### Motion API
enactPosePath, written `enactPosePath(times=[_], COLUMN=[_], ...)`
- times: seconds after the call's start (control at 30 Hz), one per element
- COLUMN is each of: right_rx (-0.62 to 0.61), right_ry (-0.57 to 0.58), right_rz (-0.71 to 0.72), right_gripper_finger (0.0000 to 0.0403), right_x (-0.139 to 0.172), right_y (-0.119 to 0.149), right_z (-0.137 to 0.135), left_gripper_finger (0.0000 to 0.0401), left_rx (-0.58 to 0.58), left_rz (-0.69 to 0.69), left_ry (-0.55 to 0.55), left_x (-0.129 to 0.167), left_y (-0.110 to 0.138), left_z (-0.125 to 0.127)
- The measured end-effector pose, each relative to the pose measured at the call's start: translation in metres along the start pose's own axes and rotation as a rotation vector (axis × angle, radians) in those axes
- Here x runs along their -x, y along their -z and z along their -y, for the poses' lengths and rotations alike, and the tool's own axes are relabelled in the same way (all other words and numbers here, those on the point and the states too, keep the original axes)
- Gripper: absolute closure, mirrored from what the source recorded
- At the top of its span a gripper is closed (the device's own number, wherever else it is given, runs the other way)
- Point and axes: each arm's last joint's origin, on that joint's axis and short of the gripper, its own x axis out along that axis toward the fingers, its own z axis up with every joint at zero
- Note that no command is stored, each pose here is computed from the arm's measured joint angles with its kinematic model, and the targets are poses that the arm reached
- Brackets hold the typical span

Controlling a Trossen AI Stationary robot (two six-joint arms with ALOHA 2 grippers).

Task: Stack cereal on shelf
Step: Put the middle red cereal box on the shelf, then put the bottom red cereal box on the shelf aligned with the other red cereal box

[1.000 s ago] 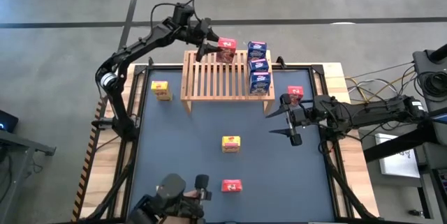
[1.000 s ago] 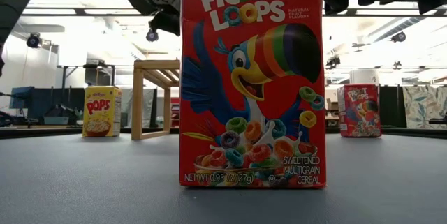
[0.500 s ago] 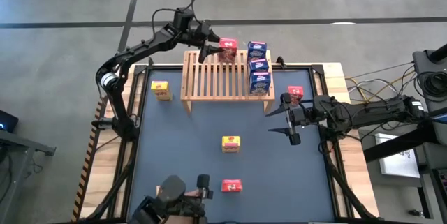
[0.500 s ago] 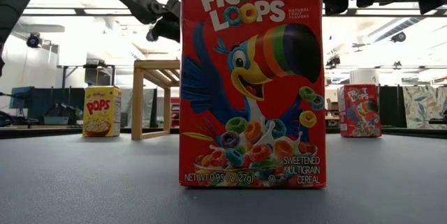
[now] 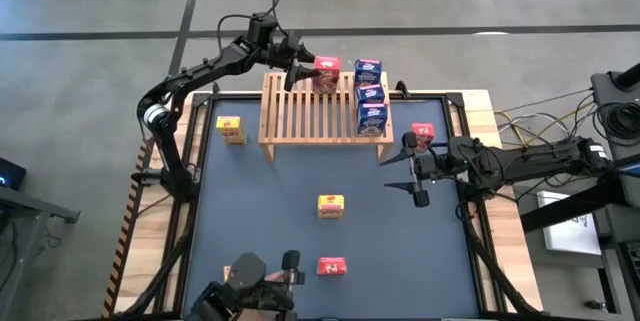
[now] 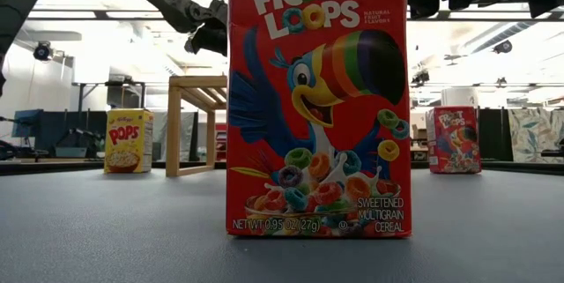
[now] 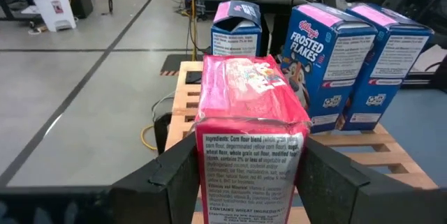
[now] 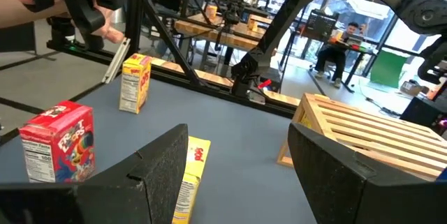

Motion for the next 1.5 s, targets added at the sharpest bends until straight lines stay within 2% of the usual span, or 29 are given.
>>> enactPosePath(times=[0.37, 0.67, 0.83, 1.0, 1.17, 1.5], right_rx=[0.0, 0.001, 0.003, 0.011, 0.001, 0.003], right_ry=[0.0, 0.001, 0.001, 0.003, 0.048, 0.057], right_rz=[0.0, -0.01, -0.013, -0.008, 0.003, 0.024], right_gripper_finger=[0.0168, 0.0168, 0.0168, 0.0168, 0.0168, 0.0168], right_x=[0.0, 0.0, 0.0, 0.0, 0.0, 0.0], right_y=[0.0, 0.001, 0.001, 0.001, -0.001, -0.003], right_z=[0.0, 0.0, 0.0, 0.0, 0.002, 0.002], left_gripper_finger=[0.0119, 0.0096, 0.0097, 0.0097, 0.0097, 0.0097], left_rx=[0.03, -0.019, -0.047, -0.02, 0.043, 0.102], left_rz=[-0.004, 0.007, -0.029, -0.086, -0.195, -0.173], left_ry=[-0.006, -0.081, -0.132, -0.124, -0.163, -0.192], left_x=[0.001, 0.029, 0.055, 0.074, 0.082, 0.088], left_y=[-0.001, -0.029, -0.052, -0.062, -0.054, -0.028], left_z=[-0.001, 0.011, 0.033, 0.063, 0.087, 0.156])
